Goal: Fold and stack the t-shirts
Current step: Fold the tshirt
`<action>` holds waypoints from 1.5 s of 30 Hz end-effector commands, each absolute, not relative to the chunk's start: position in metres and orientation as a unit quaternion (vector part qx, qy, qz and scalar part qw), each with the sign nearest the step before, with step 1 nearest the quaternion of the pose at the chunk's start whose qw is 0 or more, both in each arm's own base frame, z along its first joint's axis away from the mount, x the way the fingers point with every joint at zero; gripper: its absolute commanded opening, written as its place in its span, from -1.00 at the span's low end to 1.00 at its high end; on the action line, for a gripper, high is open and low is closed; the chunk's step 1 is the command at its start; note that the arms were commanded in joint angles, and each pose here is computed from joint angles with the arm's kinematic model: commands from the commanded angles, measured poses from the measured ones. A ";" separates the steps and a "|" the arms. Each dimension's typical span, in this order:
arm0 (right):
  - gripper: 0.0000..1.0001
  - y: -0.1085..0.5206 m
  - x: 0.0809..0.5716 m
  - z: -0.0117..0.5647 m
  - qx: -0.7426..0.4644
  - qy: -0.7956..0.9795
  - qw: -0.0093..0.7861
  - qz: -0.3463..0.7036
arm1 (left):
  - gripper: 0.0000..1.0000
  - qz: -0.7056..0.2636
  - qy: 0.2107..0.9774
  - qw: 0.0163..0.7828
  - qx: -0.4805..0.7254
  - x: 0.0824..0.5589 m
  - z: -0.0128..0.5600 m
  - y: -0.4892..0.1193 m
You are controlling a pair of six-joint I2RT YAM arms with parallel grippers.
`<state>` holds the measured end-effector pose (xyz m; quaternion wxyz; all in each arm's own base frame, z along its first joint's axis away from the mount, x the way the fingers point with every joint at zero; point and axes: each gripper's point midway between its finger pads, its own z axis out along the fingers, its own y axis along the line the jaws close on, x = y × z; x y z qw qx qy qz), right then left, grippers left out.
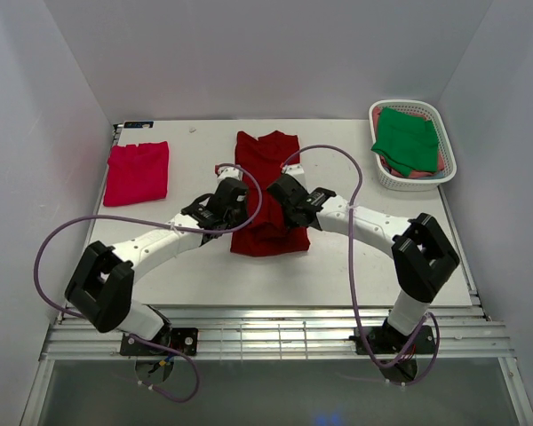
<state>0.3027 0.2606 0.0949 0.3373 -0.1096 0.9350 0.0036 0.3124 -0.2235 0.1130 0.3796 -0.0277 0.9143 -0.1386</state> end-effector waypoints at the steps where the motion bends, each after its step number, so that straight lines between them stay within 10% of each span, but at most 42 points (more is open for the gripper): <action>1: -0.85 0.270 0.334 0.124 -0.113 0.919 0.377 0.013 | -1.00 -0.157 0.899 0.408 -0.009 0.339 0.133 -0.237; 28: -0.85 0.267 0.419 0.105 -0.109 0.922 0.372 -0.019 | -0.99 -0.133 0.903 0.406 -0.030 0.438 0.108 -0.208; 33: -0.17 0.257 0.452 0.155 -0.084 0.897 0.432 -0.049 | -0.09 -0.048 0.879 0.467 -0.084 0.465 0.154 -0.173; 37: 0.04 0.242 0.457 0.219 -0.062 0.866 0.491 -0.066 | 0.23 0.007 0.838 0.525 -0.151 0.469 0.208 -0.139; 39: 0.07 0.235 0.452 0.228 -0.061 0.863 0.497 -0.069 | 0.81 -0.010 0.826 0.541 -0.157 0.465 0.230 -0.138; 45: 0.05 0.242 0.416 0.224 -0.068 0.872 0.485 0.018 | 0.54 -0.163 0.847 0.495 -0.106 0.431 0.216 -0.198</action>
